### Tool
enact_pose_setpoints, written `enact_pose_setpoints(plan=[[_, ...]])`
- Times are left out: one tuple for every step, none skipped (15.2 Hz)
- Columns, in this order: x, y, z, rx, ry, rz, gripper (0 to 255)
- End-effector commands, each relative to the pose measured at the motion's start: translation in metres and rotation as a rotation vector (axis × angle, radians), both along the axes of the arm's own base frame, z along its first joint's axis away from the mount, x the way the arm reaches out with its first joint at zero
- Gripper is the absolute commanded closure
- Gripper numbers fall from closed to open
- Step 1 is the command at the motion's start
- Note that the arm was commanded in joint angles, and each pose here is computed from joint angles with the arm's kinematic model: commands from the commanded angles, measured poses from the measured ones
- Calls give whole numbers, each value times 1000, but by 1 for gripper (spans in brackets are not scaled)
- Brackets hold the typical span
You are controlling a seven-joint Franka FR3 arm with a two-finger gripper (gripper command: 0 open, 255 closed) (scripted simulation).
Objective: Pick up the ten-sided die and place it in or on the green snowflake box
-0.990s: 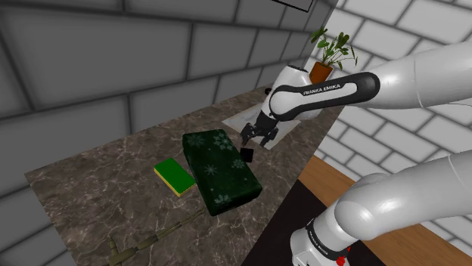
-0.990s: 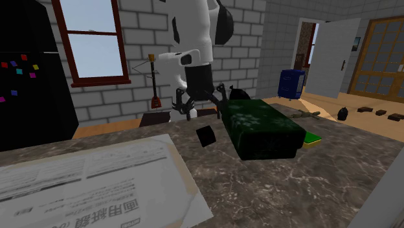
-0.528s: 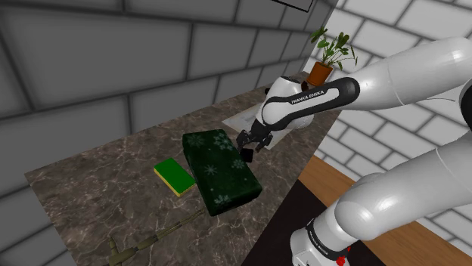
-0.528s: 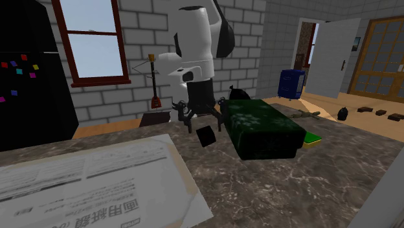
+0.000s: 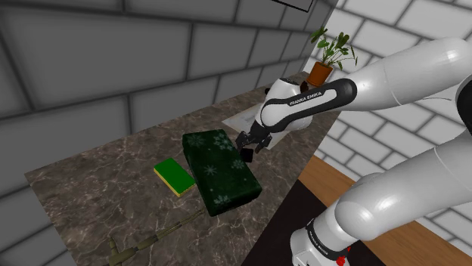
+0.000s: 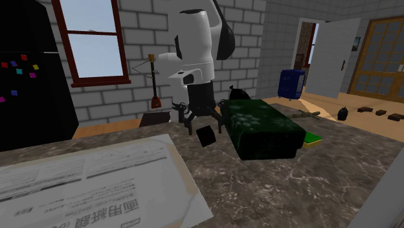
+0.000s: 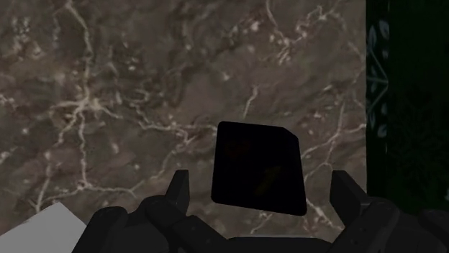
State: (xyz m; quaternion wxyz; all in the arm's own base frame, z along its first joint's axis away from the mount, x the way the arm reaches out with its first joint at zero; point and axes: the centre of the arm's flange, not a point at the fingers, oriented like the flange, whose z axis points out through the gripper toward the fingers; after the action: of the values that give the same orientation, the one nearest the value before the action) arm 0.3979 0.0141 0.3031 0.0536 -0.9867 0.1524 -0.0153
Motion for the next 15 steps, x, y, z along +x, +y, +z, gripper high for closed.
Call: enact_pose_setpoints(plan=[[0,0,0,0,0,0,255],[0,0,0,0,0,0,255],[0,0,0,0,0,0,255],[0,0,0,0,0,0,255],[0,0,0,0,0,0,255],[0,0,0,0,0,0,255],[-1,0,0,0,0,0,255],[0,0,0,0,0,0,255],[0,0,0,0,0,0,255],[0,0,0,0,0,0,255],[0,0,5,0,0,0,255],[0,0,11,0,0,0,255],[0,0,16,0,0,0,255],[0,0,21,0,0,0,255],[0,0,26,0,0,0,255]])
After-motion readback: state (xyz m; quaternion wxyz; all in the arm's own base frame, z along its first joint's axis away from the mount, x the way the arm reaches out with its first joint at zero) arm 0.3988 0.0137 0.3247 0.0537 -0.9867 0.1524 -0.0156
